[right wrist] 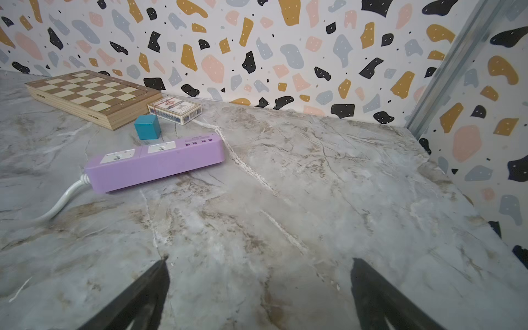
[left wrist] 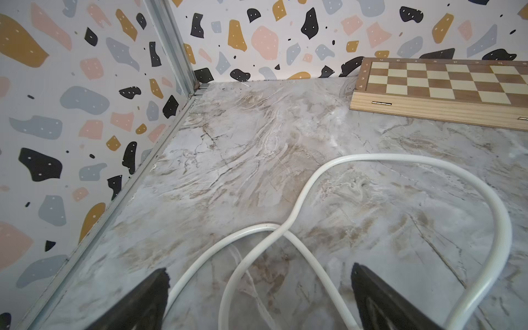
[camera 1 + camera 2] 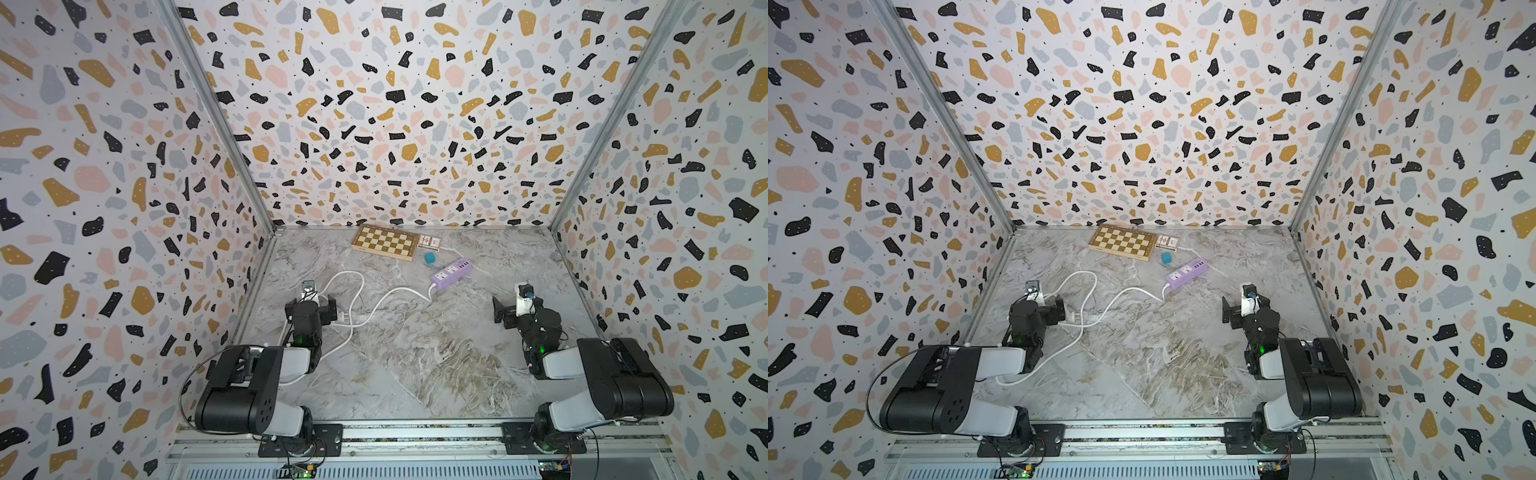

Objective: Wrap the cord around the power strip
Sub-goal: Pick up the power strip from the center of the board.

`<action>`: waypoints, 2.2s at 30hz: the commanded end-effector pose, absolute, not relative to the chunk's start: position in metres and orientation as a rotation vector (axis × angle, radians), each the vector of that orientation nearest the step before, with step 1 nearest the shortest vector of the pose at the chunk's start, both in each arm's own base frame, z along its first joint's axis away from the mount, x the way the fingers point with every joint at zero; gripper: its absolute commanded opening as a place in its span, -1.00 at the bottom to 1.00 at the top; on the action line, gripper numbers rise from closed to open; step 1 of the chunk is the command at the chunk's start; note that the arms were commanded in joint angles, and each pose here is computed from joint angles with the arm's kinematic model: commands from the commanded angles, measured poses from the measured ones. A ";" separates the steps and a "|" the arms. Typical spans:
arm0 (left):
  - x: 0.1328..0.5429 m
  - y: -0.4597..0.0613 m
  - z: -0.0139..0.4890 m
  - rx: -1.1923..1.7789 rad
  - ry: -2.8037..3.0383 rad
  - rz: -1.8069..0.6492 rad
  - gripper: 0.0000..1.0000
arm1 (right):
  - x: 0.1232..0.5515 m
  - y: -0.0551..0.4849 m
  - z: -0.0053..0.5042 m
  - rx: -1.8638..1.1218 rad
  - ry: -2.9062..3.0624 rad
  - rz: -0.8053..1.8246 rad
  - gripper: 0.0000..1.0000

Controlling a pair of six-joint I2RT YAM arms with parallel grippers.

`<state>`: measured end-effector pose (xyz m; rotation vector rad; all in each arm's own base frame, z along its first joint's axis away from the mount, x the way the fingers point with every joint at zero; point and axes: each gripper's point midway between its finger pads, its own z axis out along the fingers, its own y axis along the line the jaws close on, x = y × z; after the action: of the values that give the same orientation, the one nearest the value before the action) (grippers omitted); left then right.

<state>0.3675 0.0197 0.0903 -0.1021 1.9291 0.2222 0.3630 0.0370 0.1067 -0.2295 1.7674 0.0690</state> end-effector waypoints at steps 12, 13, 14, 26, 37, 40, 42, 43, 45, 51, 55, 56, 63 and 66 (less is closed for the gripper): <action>0.378 -0.004 0.101 0.028 1.904 0.098 0.99 | 0.367 0.034 0.121 -0.216 1.721 0.081 1.00; 0.378 -0.004 0.100 0.026 1.908 0.081 0.98 | 0.367 0.035 0.121 -0.218 1.722 0.084 1.00; 0.379 -0.003 0.100 0.022 1.913 0.076 0.99 | 0.367 0.035 0.121 -0.220 1.720 0.091 1.00; 0.379 -0.002 0.101 0.019 1.907 0.068 0.99 | 0.365 0.034 0.122 -0.222 1.715 0.104 1.00; 0.399 -0.060 0.207 0.188 2.041 -0.204 0.99 | 0.399 0.041 0.184 -0.132 1.827 0.195 0.99; 0.392 -0.124 0.222 0.393 2.045 -0.333 0.99 | 0.390 0.078 0.200 -0.233 1.877 0.302 0.99; 0.389 -0.170 0.225 0.515 2.036 -0.453 0.99 | 0.377 0.100 0.206 -0.289 1.905 0.358 0.98; 0.388 -0.189 0.224 0.569 2.037 -0.496 0.99 | 0.370 0.107 0.209 -0.312 1.910 0.379 0.98; 0.390 -0.227 0.214 0.666 2.049 -0.553 0.99 | 0.359 0.109 0.208 -0.294 1.928 0.401 0.98; 0.415 -0.315 0.168 0.844 2.109 -0.681 0.93 | 0.343 0.095 0.202 -0.262 1.980 0.440 0.96; 0.431 -0.353 0.132 0.917 2.154 -0.735 0.92 | 0.340 0.095 0.214 -0.258 1.967 0.449 0.94; 0.435 -0.359 0.123 0.920 2.178 -0.747 0.92 | 0.341 0.093 0.217 -0.251 1.956 0.426 0.93; 0.455 -0.377 0.083 0.936 2.278 -0.754 0.92 | 0.351 0.087 0.214 -0.285 1.987 0.352 0.89; 0.459 -0.382 0.073 0.950 2.314 -0.754 0.89 | 0.349 0.087 0.214 -0.293 1.974 0.349 0.89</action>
<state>0.4616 -0.3762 0.0679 0.9192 2.3007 -0.7338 0.3484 0.0882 0.2007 -0.2745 2.0031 0.3690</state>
